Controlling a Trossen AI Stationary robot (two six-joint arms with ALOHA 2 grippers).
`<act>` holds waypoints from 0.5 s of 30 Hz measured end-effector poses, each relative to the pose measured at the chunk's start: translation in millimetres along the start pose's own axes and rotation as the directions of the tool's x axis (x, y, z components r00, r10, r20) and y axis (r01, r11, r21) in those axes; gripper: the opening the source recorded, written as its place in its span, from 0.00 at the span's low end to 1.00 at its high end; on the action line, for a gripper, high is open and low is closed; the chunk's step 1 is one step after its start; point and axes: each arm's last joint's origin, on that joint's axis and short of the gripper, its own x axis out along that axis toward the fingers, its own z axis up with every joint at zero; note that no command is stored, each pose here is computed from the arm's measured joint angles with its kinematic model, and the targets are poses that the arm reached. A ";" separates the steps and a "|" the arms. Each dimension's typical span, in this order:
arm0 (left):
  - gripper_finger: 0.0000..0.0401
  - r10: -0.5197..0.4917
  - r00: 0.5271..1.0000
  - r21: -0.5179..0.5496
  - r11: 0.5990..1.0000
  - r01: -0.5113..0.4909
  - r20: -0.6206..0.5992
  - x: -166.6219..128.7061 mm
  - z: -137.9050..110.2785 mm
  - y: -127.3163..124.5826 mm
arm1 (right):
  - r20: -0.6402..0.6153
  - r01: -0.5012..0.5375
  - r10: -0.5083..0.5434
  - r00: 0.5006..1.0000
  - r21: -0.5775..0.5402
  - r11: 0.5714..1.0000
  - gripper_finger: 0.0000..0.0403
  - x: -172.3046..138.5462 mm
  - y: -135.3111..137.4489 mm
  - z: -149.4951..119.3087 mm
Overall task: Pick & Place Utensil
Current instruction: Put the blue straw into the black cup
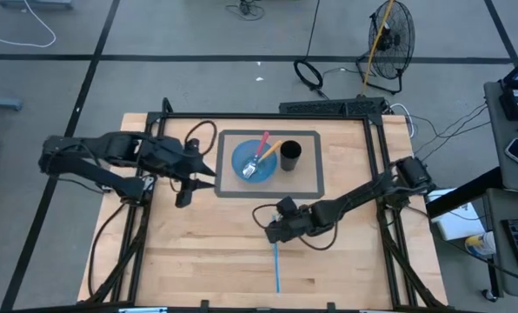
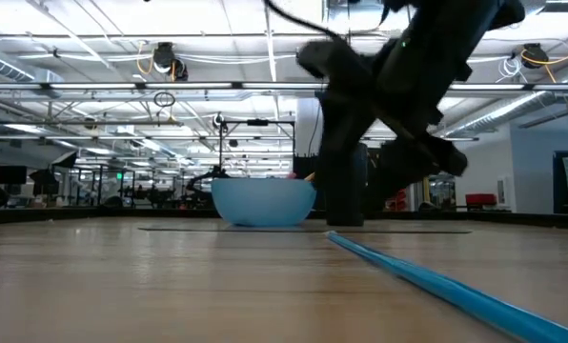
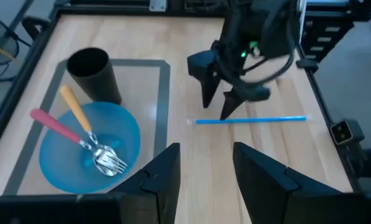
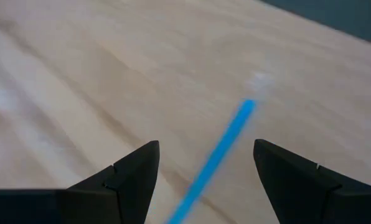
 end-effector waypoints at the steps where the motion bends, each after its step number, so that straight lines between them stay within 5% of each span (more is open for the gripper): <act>1: 0.38 0.000 1.000 -0.002 1.000 0.000 0.005 -2.1 -0.3 0.1 | -0.005 0.017 -0.016 1.000 0.018 1.000 0.63 3.1 -1.6 -0.8; 15: 0.38 -0.006 1.000 0.003 1.000 0.006 0.000 -11.9 -5.0 -4.6 | -0.040 0.086 -0.082 0.996 0.091 0.992 0.55 21.3 -10.0 -1.2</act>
